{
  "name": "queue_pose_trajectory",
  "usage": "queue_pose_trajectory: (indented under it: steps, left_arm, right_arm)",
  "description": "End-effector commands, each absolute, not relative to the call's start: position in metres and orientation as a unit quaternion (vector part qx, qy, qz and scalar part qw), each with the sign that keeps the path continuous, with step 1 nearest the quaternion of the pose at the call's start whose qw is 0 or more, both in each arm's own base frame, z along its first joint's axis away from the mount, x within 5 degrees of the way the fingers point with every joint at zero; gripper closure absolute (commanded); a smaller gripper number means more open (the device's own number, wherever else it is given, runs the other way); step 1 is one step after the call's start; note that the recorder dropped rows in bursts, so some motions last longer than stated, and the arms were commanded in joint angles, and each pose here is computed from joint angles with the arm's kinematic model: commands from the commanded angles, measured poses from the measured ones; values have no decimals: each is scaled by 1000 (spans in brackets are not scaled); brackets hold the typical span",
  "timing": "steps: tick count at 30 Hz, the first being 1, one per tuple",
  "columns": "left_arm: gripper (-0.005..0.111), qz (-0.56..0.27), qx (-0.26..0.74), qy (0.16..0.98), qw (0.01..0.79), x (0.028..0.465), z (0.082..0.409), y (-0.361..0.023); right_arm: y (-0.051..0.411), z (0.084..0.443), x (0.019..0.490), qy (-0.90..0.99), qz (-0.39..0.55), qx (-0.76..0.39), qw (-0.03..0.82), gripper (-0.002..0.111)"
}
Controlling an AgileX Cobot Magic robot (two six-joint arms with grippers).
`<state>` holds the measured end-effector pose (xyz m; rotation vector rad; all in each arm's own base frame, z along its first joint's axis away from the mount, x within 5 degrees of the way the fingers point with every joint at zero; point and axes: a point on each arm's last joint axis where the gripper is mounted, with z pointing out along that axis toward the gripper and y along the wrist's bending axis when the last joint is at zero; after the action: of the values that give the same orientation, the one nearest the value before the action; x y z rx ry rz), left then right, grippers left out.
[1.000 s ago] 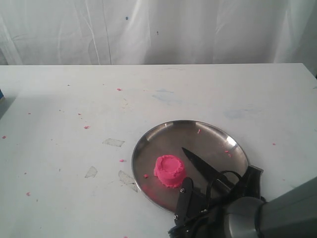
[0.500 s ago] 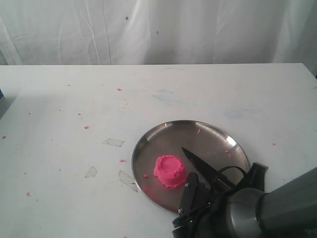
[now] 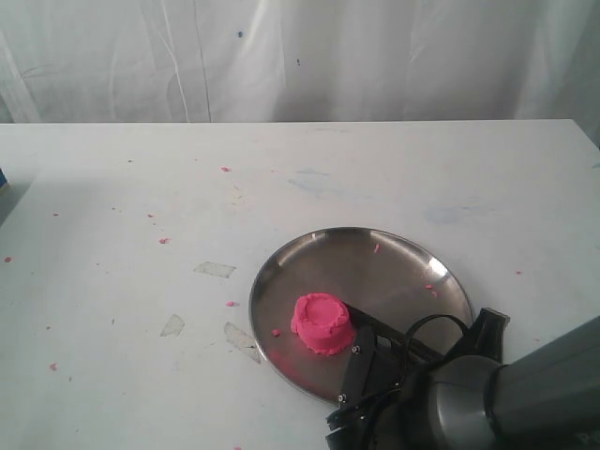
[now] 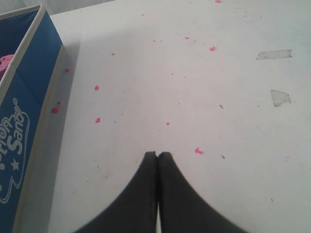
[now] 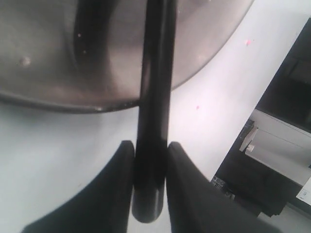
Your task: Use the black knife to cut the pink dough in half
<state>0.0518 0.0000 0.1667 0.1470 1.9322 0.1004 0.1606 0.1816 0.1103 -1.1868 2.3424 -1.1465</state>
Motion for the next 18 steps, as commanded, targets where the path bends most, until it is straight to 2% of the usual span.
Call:
queue_pose_trajectory:
  steps: [1, 12, 18]
  left_arm:
    - [107, 38, 62, 821, 567, 52, 166, -1]
    - [107, 38, 62, 821, 567, 52, 166, -1]
    - [107, 38, 62, 821, 567, 52, 166, -1]
  right_arm:
    - [179, 110, 161, 813, -401, -400, 138, 108]
    - [175, 118, 168, 825, -389, -382, 150, 108]
    - [168, 133, 177, 872, -297, -357, 155, 108]
